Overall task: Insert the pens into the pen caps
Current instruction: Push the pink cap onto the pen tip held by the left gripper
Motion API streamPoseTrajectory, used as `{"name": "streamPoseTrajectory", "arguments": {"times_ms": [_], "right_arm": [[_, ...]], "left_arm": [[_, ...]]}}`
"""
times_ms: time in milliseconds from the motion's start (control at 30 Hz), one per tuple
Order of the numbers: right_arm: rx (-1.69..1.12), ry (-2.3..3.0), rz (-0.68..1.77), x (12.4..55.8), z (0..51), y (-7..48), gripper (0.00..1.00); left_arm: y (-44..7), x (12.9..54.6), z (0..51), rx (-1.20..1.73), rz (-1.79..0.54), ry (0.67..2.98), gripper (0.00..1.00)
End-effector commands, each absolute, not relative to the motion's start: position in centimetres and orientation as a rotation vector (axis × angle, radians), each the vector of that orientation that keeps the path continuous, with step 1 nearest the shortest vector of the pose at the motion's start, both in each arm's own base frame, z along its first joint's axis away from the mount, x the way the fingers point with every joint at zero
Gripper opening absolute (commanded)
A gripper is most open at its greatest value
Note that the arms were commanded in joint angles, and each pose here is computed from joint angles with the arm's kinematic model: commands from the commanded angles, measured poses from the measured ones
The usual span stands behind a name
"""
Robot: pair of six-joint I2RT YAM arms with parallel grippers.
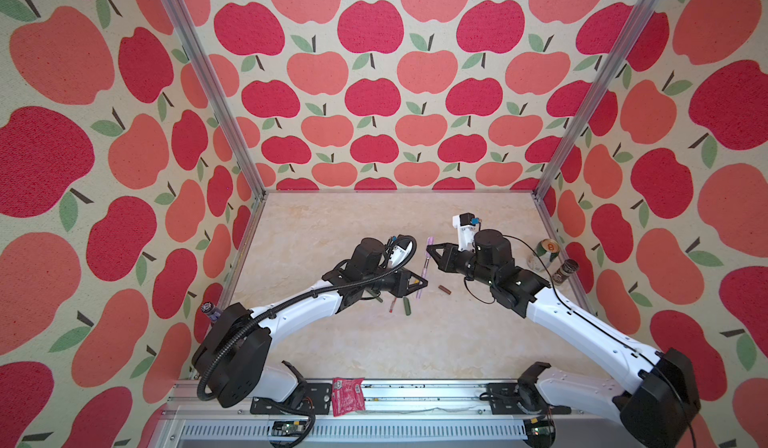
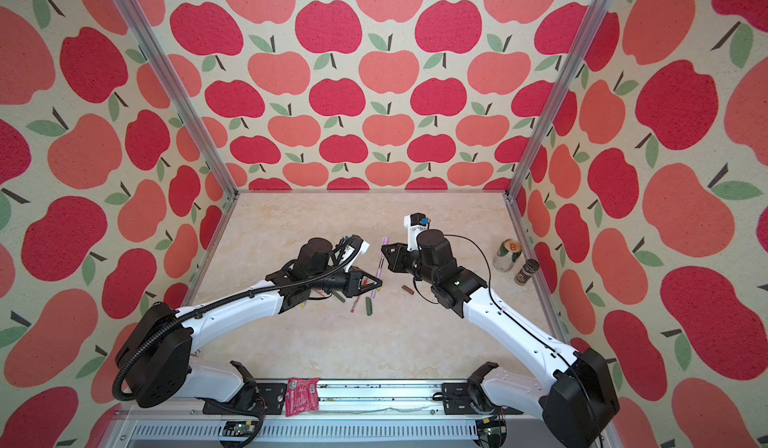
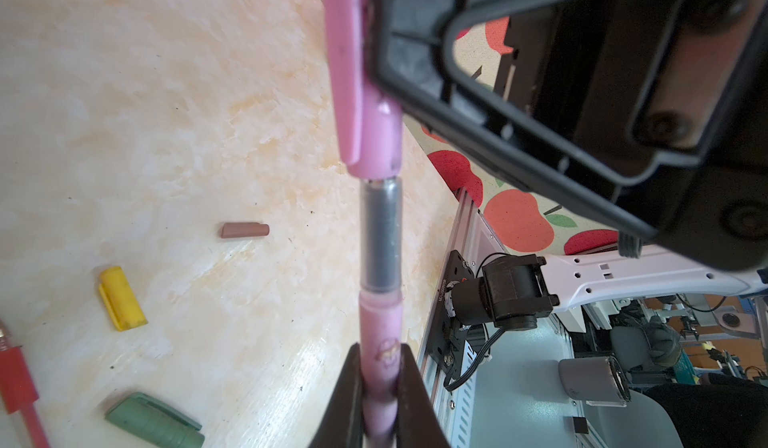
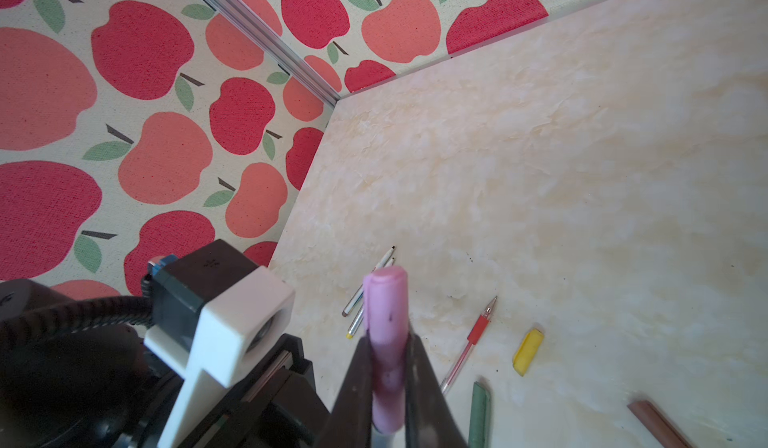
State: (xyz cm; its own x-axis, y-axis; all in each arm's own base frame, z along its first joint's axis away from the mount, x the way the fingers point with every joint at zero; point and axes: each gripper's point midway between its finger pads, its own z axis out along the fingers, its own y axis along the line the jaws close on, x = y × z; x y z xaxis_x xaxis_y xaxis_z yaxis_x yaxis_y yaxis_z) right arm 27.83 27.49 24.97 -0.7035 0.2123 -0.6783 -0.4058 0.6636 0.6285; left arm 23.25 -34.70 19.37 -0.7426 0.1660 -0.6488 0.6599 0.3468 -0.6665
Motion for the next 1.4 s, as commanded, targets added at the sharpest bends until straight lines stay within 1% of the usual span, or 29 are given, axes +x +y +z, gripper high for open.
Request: {"name": "streamPoseTrajectory", "arguments": {"times_ms": [0, 300, 733, 767, 800, 833, 933, 1100, 1133, 1233, 1367], "right_arm": [[-0.145, 2.108, 1.055, 27.3, 25.1, 27.5, 0.0], [-0.162, 2.096, 1.075, 26.4, 25.7, 28.0, 0.0], [-0.18, 2.118, 1.087, 25.2, 24.6, 28.3, 0.01], [-0.185, 2.114, 1.088, 25.2, 24.8, 28.3, 0.04], [-0.195, 2.111, 1.083, 25.1, 25.0, 28.2, 0.1], [-0.206, 2.106, 1.077, 25.1, 25.3, 28.1, 0.2], [-0.251, 2.083, 1.071, 24.9, 26.6, 27.7, 0.4], [-0.388, 2.035, 1.146, 24.0, 28.9, 27.2, 0.63], [-0.426, 2.03, 1.17, 23.7, 29.2, 27.2, 0.66], [-0.517, 2.006, 1.26, 22.9, 30.1, 27.2, 0.7], [-0.597, 1.969, 1.37, 22.5, 31.0, 27.6, 0.69]], "left_arm": [[-35.0, 23.6, 20.0, 0.71, -1.391, 2.107, 0.03], [-34.8, 24.4, 20.0, 0.674, -1.36, 2.099, 0.03], [-34.7, 24.7, 21.7, 0.674, -1.382, 2.008, 0.03], [-34.8, 24.5, 21.8, 0.689, -1.396, 2.002, 0.03], [-34.8, 24.4, 21.8, 0.702, -1.408, 1.999, 0.03], [-34.8, 24.1, 21.8, 0.719, -1.423, 1.998, 0.03], [-34.6, 23.1, 21.8, 0.781, -1.459, 1.992, 0.03], [-33.2, 21.5, 22.3, 0.853, -1.542, 1.981, 0.02], [-32.9, 21.2, 22.5, 0.865, -1.556, 1.977, 0.02], [-32.1, 20.2, 23.3, 0.921, -1.599, 1.95, 0.02], [-31.6, 19.1, 24.3, 0.993, -1.665, 1.915, 0.02]]}}
